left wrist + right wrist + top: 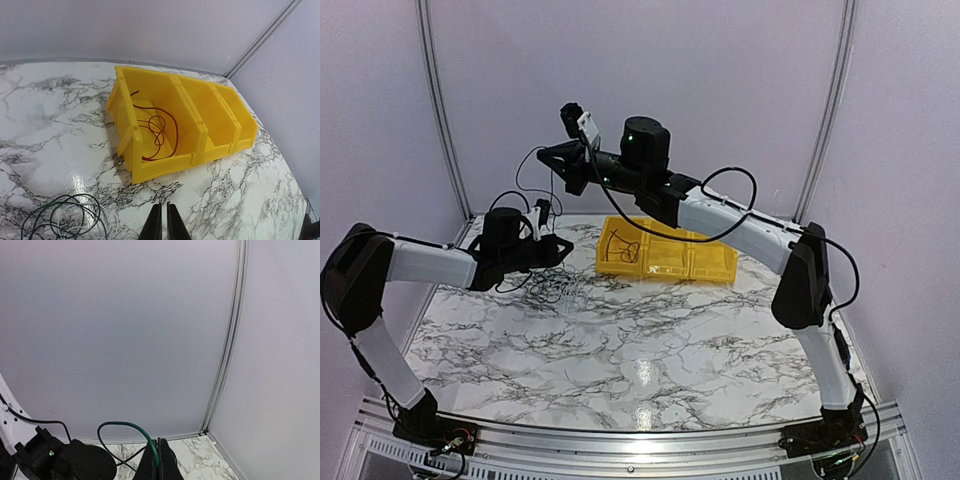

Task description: Untangle the cables

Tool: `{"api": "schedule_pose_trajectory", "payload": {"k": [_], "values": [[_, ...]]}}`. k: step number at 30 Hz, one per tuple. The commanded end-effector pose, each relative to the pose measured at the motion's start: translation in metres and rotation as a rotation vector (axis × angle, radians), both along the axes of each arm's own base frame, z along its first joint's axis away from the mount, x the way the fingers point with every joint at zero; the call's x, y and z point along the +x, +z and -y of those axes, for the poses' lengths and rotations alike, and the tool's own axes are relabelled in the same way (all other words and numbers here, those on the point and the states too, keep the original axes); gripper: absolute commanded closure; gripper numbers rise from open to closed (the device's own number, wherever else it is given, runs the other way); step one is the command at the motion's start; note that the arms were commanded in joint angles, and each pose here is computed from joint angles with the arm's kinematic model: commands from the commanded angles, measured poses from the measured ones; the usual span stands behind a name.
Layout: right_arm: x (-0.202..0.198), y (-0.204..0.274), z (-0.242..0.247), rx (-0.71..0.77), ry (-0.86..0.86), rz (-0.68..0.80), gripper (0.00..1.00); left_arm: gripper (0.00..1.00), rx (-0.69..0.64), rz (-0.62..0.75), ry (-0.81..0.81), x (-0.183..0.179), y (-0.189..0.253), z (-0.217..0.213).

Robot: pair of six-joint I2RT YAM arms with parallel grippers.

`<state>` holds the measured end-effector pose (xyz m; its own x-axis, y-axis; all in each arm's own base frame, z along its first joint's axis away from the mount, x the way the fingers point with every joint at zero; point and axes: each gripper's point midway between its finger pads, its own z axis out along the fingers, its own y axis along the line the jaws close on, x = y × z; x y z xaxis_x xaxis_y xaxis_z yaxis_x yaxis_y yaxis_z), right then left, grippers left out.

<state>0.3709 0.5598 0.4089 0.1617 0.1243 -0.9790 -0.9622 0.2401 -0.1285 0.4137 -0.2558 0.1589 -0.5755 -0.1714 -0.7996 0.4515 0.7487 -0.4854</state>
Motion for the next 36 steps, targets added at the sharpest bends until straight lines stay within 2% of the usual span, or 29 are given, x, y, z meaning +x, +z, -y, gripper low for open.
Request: {"api": "schedule_pose_trajectory", "payload": {"k": [1,9,17,23,27,31,36], "values": [[-0.026,0.082,0.022,0.142,0.016,0.085,1.0,0.96,-0.002,-0.011,0.027,0.009,-0.023,0.0],[-0.05,0.18,0.076,0.316,-0.061,0.218,1.0,0.98,0.061,-0.119,0.038,-0.013,-0.08,-0.013],[-0.054,0.235,0.125,0.421,-0.162,0.318,1.0,0.98,0.105,-0.203,0.051,-0.03,-0.118,-0.027],[-0.022,0.234,0.151,0.402,-0.259,0.294,1.0,0.95,0.118,-0.217,0.071,-0.033,-0.124,-0.035],[0.0,0.22,0.164,0.338,-0.315,0.301,1.0,0.8,0.106,-0.226,0.087,-0.033,-0.123,-0.037],[0.031,0.193,0.182,0.26,-0.375,0.266,1.0,0.7,0.083,-0.213,0.116,-0.029,-0.107,-0.04],[0.055,0.168,0.206,0.184,-0.452,0.29,1.0,0.62,0.076,-0.332,0.181,-0.027,-0.109,-0.052]]}}
